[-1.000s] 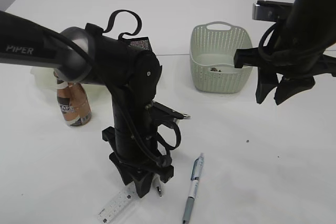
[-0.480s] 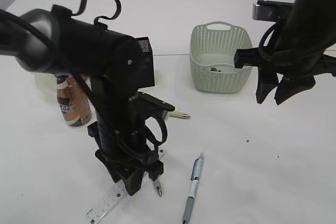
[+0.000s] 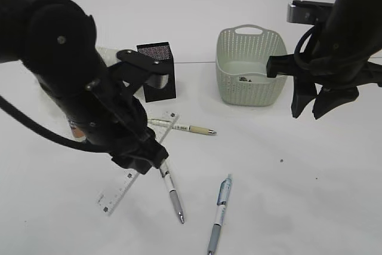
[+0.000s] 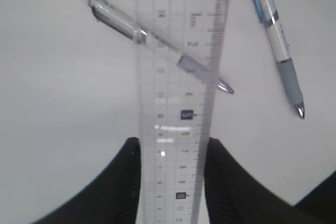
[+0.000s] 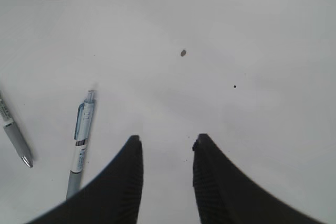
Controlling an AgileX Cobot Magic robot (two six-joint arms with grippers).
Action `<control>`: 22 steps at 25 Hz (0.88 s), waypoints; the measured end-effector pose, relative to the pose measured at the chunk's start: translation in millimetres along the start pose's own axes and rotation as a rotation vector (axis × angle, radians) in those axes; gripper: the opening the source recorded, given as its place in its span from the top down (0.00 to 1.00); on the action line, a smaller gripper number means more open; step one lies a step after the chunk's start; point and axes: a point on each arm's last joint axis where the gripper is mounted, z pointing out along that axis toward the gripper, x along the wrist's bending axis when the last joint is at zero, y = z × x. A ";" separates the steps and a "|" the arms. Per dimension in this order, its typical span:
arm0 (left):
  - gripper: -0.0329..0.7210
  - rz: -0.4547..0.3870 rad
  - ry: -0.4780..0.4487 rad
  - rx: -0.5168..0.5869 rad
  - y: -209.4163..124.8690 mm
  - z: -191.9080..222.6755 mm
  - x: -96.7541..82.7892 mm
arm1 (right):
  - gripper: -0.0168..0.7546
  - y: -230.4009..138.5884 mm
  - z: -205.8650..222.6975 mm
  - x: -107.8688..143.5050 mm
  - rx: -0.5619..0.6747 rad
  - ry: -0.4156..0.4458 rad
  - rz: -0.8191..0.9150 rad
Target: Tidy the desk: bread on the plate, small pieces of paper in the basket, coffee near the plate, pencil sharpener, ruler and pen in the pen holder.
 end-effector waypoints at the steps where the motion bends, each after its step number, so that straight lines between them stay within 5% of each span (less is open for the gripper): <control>1: 0.62 0.002 0.009 -0.027 -0.8 -3.6 1.2 | 0.66 0.0 0.0 0.0 0.000 0.000 0.000; 14: 0.62 0.041 0.106 -0.424 14.2 -10.9 15.3 | 0.66 0.0 0.0 -0.1 0.000 -0.001 0.000; 22: 0.62 -0.030 0.100 -0.660 34.3 -23.5 58.1 | 0.67 0.3 0.0 -0.8 -0.004 -0.009 -0.004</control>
